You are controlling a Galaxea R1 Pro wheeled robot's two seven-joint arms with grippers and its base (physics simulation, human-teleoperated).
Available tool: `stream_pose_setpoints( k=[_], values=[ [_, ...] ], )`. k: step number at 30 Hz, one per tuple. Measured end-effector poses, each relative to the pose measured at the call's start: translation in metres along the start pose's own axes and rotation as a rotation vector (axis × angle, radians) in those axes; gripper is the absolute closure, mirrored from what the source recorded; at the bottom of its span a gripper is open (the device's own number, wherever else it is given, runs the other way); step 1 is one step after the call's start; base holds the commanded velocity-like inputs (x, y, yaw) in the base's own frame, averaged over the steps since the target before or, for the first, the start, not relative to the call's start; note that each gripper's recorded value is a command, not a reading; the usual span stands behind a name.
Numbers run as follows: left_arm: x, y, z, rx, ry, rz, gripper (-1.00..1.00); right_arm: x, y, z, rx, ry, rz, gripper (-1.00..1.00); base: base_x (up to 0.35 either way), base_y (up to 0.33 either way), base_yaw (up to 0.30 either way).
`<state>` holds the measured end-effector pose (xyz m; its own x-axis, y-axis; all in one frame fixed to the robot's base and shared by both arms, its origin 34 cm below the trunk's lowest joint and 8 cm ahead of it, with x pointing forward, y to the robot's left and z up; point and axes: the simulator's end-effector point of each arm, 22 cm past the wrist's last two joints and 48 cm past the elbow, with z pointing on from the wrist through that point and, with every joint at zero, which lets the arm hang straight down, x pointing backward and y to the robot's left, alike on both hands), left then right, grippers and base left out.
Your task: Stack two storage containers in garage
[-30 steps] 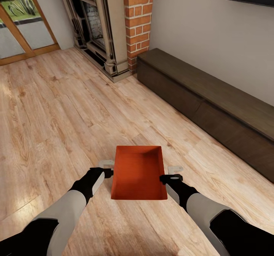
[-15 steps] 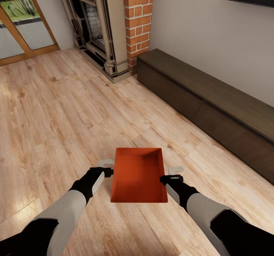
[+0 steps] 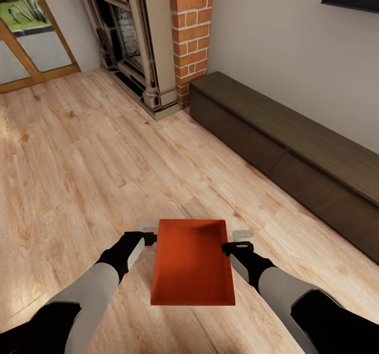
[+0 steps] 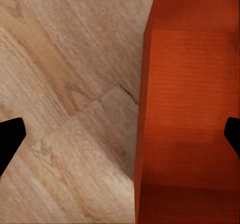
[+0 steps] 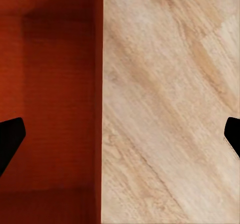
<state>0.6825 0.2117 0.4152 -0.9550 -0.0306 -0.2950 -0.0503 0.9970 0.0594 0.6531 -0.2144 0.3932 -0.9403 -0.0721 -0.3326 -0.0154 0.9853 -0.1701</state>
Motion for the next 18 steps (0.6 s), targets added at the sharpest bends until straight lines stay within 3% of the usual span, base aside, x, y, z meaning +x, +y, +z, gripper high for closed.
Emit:
stream_pose_setpoints(
  k=[10,14,18],
  values=[
    [-0.007,0.0,0.0,0.001,-0.034,-0.01,-1.0,-0.001,0.004,0.0,-0.005,-0.003,0.001,-1.0,0.076,0.0,0.0],
    [0.003,-0.003,0.003,0.005,-0.014,-0.012,-1.0,-0.001,0.007,-0.001,-0.01,-0.008,0.006,-1.0,0.001,0.0,0.0],
    [0.039,-0.005,0.011,0.002,0.031,-0.004,-1.0,0.023,-0.006,0.004,0.023,0.013,0.005,-1.0,0.0,0.0,0.0]
  ],
)
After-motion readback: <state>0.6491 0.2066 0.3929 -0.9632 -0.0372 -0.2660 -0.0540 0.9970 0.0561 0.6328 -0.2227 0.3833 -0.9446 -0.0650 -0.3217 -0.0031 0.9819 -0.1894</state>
